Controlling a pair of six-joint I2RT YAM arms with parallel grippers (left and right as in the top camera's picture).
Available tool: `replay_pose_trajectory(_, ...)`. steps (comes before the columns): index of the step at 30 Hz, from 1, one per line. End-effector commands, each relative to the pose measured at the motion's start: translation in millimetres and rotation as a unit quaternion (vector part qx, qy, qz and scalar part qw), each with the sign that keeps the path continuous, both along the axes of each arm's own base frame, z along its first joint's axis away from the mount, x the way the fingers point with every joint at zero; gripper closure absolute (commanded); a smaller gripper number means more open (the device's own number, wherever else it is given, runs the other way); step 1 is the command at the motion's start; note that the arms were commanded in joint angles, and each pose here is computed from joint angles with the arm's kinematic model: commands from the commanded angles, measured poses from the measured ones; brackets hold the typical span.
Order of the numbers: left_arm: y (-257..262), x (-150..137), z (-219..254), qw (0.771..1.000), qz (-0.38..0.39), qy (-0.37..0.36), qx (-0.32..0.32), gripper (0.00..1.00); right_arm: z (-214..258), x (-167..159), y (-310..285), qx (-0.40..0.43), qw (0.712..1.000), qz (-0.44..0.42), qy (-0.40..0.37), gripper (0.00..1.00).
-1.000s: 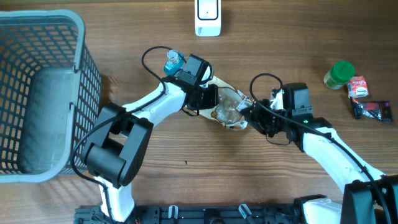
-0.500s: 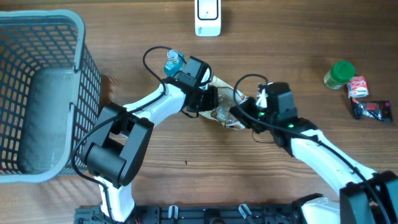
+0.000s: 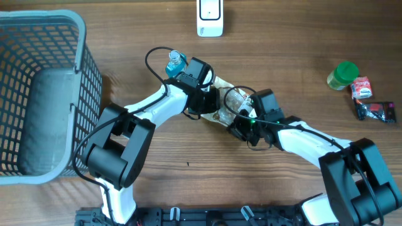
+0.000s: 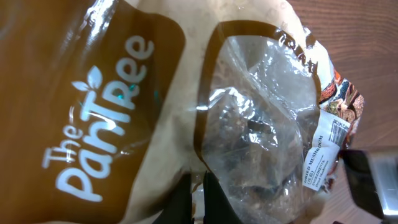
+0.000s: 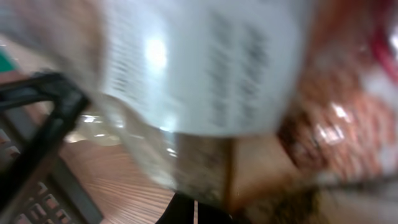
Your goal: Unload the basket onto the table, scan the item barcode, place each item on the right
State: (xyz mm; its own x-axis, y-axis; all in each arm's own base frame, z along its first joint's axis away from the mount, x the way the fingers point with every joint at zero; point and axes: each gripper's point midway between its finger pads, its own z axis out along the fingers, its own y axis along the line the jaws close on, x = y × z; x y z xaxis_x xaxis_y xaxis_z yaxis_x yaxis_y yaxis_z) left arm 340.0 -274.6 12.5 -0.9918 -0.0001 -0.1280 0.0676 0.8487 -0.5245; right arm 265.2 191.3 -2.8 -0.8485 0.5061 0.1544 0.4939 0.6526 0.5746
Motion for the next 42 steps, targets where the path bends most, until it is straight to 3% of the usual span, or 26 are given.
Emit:
replay_pose_trajectory(1, 11.9, -6.5, -21.0, 0.999, 0.014, 0.024, 0.025, 0.96, -32.4, -33.6, -24.1, -0.056, 0.993, -0.038, 0.093, 0.96)
replay_pose_trajectory(12, 20.0, -11.1, -25.7, 0.998, 0.019, 0.033, 0.047, 0.96, -40.4, -55.8, -46.8, -0.09, 0.978, -0.084, 0.166, 0.95)
replay_pose_trajectory(16, 20.9, -12.7, -26.2, 0.998, 0.019, 0.037, 0.049, 0.96, -40.3, -50.0, -63.7, -0.095, 0.983, -0.059, 0.145, 0.95)
replay_pose_trajectory(19, 21.7, -14.2, -26.7, 0.998, 0.019, 0.04, 0.05, 0.96, -28.6, -34.7, -72.4, -0.077, 0.993, -0.016, 0.087, 0.64)
replay_pose_trajectory(20, 22.0, -14.8, -26.9, 0.998, 0.019, 0.042, 0.051, 0.96, -23.9, -31.9, -76.9, -0.076, 0.994, -0.018, 0.078, 0.44)
replay_pose_trajectory(21, 22.4, -16.1, -27.2, 0.997, 0.018, 0.044, 0.052, 0.96, -14.5, -27.2, -86.0, -0.077, 0.995, -0.023, 0.061, 0.0)
replay_pose_trajectory(26, 22.4, -17.7, -27.6, 0.997, 0.027, 0.052, 0.053, 0.96, -4.0, -22.6, -97.4, -0.07, 0.995, -0.046, 0.052, 0.0)
replay_pose_trajectory(30, 16.7, -22.5, -27.7, 0.995, 0.051, 0.07, 0.051, 0.96, -3.8, -16.4, -80.8, -0.01, 0.997, -0.062, 0.047, 0.0)
replay_pose_trajectory(42, -10.3, -46.7, -30.7, 0.986, 0.109, 0.104, 0.067, 0.96, -23.1, -5.9, -82.6, 0.026, 0.978, -0.201, 0.042, 0.0)
